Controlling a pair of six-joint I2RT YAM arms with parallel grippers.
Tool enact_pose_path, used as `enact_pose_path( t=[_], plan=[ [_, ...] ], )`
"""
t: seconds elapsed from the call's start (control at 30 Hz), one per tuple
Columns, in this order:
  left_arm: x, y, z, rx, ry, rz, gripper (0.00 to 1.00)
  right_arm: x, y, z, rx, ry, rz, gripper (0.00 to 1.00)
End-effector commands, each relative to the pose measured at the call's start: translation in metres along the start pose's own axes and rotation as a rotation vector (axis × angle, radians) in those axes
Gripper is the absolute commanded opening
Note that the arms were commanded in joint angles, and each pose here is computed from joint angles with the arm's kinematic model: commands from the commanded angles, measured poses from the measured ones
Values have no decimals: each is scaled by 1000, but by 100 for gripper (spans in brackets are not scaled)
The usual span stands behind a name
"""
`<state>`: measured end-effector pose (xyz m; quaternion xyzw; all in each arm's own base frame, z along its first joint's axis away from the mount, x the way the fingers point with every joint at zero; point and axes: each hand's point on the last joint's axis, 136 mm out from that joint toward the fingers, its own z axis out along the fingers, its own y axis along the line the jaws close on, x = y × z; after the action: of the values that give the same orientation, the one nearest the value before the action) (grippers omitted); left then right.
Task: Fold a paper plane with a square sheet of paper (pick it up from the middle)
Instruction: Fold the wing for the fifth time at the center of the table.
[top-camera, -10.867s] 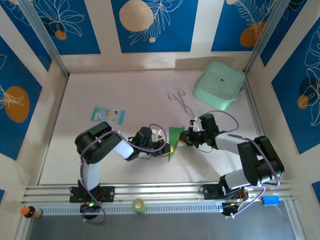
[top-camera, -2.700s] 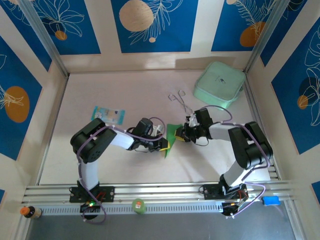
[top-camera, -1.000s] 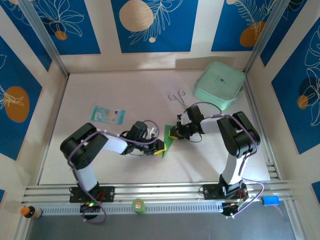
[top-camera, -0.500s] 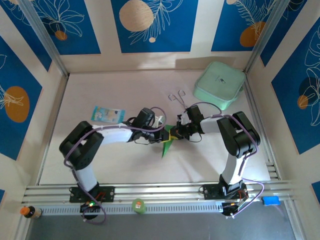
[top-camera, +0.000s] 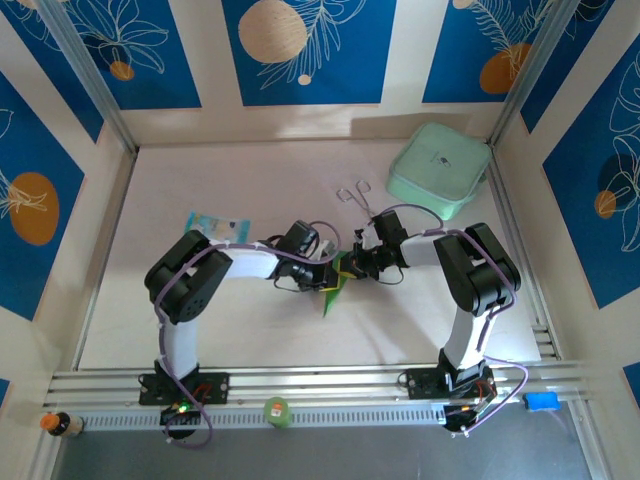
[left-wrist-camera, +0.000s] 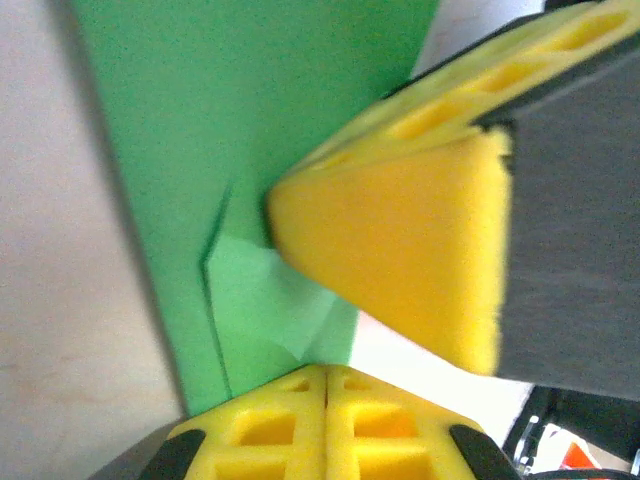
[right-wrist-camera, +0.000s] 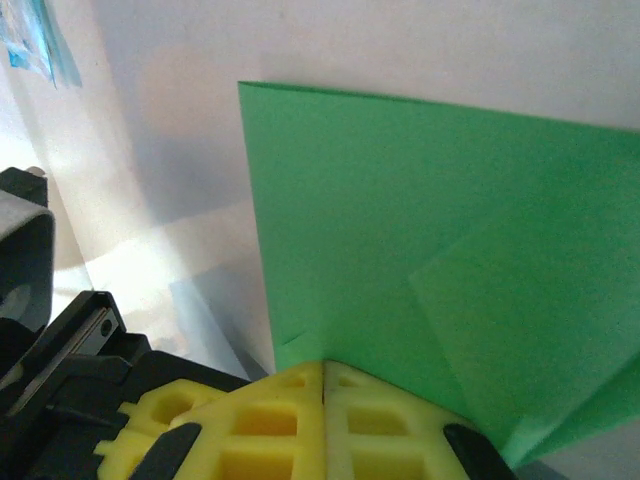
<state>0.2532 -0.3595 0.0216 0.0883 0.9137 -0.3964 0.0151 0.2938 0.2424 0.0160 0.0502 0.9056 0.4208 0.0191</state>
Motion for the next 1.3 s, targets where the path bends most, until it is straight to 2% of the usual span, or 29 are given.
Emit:
enact_pose_path(
  t=[0.0,0.2,0.53,0.77,1.0,1.27],
  plan=[
    [11,32,2,-102,9,-9,0,14,-29,-2,95,17,89,6],
    [26,47,3,-121,29,-29,0,13,-28,-6,83,10,86,6],
    [52,51,4,-81,118,-36,0,0,10,-37,1,-98,-62,10],
    [51,50,4,-79,117,-39,0,11,23,-25,-5,-61,-118,10],
    [52,52,4,-84,117,-51,0,14,-9,-8,111,-40,-52,8],
    [57,57,6,-88,128,-61,0,-12,-28,-23,136,-102,28,8]
  ],
)
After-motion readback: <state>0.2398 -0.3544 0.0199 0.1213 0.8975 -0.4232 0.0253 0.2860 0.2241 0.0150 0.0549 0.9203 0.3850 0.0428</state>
